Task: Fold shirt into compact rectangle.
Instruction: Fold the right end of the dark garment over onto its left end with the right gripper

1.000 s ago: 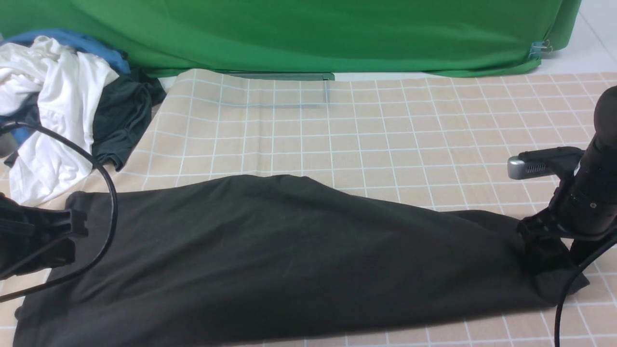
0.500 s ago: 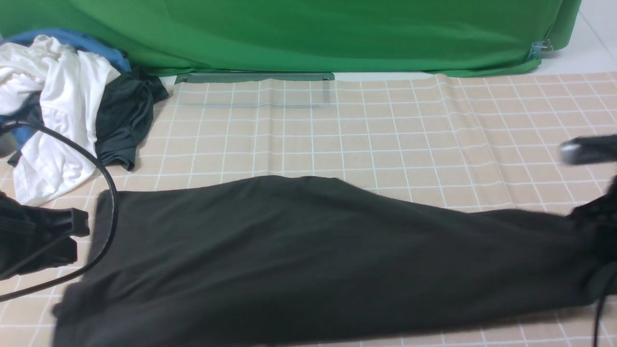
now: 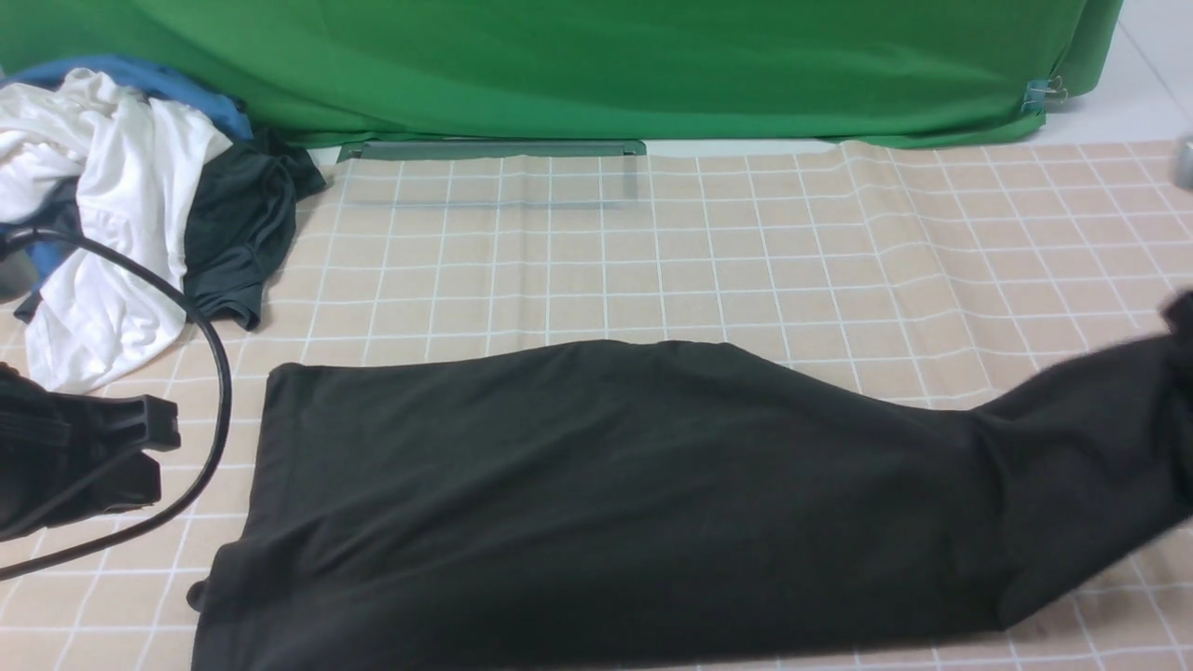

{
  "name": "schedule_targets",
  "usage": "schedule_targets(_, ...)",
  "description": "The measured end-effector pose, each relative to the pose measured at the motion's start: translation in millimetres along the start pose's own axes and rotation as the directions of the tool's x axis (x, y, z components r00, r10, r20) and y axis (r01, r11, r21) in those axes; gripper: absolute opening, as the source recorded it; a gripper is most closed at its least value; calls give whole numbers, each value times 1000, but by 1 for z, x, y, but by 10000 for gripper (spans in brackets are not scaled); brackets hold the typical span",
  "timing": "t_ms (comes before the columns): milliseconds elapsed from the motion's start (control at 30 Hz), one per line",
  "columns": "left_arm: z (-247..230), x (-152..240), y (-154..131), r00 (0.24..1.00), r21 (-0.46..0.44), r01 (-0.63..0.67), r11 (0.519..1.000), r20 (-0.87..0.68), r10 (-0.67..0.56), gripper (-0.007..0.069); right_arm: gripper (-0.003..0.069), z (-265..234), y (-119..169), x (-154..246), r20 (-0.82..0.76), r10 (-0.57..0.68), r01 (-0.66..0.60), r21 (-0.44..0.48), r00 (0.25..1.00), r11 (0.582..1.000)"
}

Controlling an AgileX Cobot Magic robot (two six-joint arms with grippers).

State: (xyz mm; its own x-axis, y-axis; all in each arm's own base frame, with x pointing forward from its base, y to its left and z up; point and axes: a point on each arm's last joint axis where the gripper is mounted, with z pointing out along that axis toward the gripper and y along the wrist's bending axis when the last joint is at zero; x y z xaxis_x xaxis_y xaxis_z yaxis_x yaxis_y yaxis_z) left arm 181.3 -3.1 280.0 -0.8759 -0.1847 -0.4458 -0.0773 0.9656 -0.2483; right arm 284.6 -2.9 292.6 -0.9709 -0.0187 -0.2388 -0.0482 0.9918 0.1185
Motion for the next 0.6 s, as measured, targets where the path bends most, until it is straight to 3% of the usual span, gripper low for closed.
schedule_targets(200, 0, -1, -1, 1000, 7, 7, 1000, 16, -7, 19, 117, -24, 101, -11, 122, -195, 214, -170, 973, 962)
schedule_targets(400, 0, -4, -1, 999, 15, 15, 1000, 47, -15, 19, 117, -31, 198, -12, 211, -346, 395, -278, 914, 876)
schedule_targets(600, 0, -4, -1, 999, 17, 18, 1000, 47, -18, 19, 117, -9, 280, -13, 229, -443, 497, -336, 867, 800)
